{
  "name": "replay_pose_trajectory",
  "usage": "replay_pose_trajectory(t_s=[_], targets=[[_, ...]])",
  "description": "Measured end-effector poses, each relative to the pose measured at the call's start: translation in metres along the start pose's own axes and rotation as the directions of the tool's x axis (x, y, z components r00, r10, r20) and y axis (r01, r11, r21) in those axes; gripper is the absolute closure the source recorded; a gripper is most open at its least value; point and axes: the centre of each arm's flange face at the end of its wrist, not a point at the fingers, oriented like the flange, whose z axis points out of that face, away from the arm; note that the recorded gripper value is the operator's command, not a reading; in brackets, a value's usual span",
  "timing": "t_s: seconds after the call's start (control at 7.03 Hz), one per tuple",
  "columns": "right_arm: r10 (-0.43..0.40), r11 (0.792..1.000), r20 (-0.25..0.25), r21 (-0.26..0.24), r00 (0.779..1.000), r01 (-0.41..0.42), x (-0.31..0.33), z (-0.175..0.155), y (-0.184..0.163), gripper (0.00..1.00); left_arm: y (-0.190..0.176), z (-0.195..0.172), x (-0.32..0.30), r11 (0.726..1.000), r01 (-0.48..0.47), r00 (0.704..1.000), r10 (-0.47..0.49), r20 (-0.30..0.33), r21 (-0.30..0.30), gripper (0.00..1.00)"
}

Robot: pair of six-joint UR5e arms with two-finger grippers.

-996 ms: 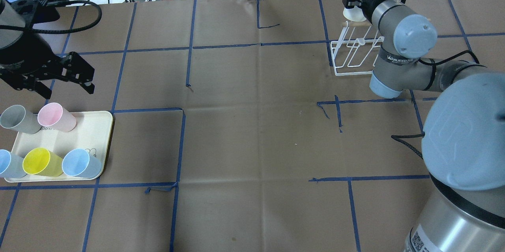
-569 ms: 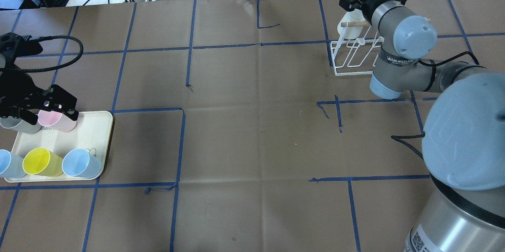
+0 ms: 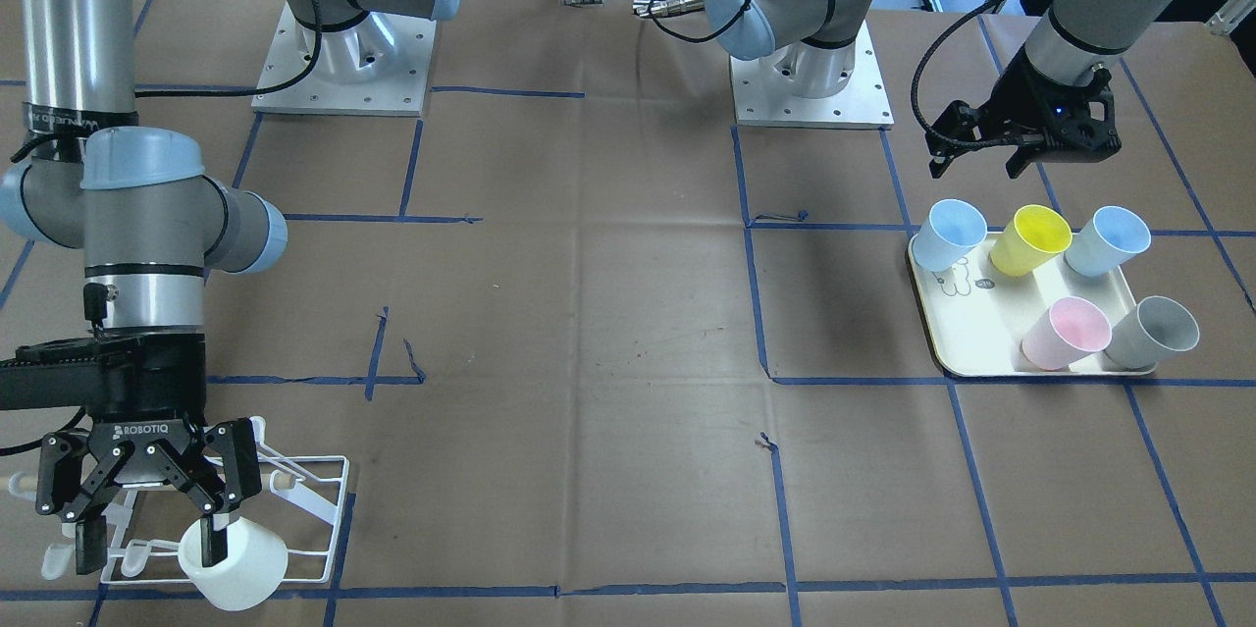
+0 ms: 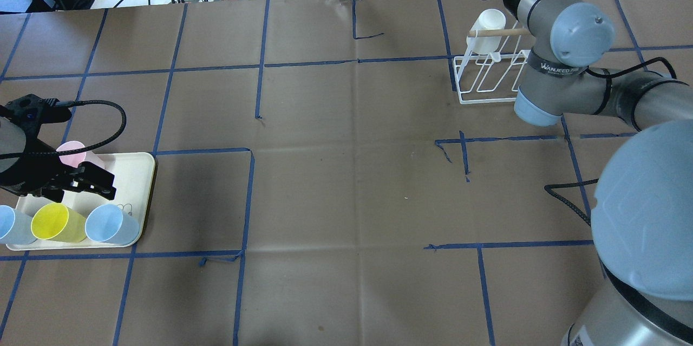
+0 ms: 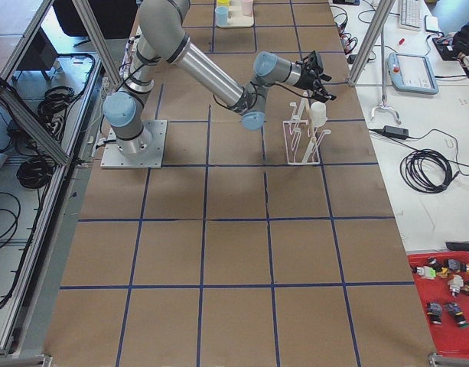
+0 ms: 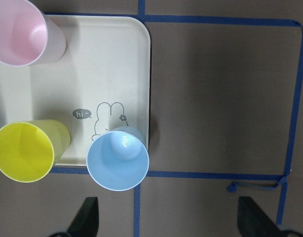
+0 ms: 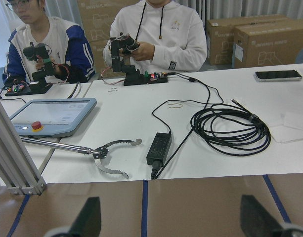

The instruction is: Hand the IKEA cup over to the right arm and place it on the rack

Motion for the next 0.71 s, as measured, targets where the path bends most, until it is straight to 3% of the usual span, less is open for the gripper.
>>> replay_pose_trajectory(t_s=[0.43,0.71], targets=[[0.032,0.982,-0.004,-0.184,0.999,-0.032,-0.007,-0.029,-0.029,0.0,0.003,0.054,-0.004,1.0,-0.023,1.0,0.023,0.008,0.018,0.03],[0.058,0.946,-0.008,-0.32,0.998,-0.058,-0.015,-0.054,-0.042,0.0,-0.005,0.083,-0.009,0.999,-0.053,0.999,0.053,0.0,0.004,0.03]])
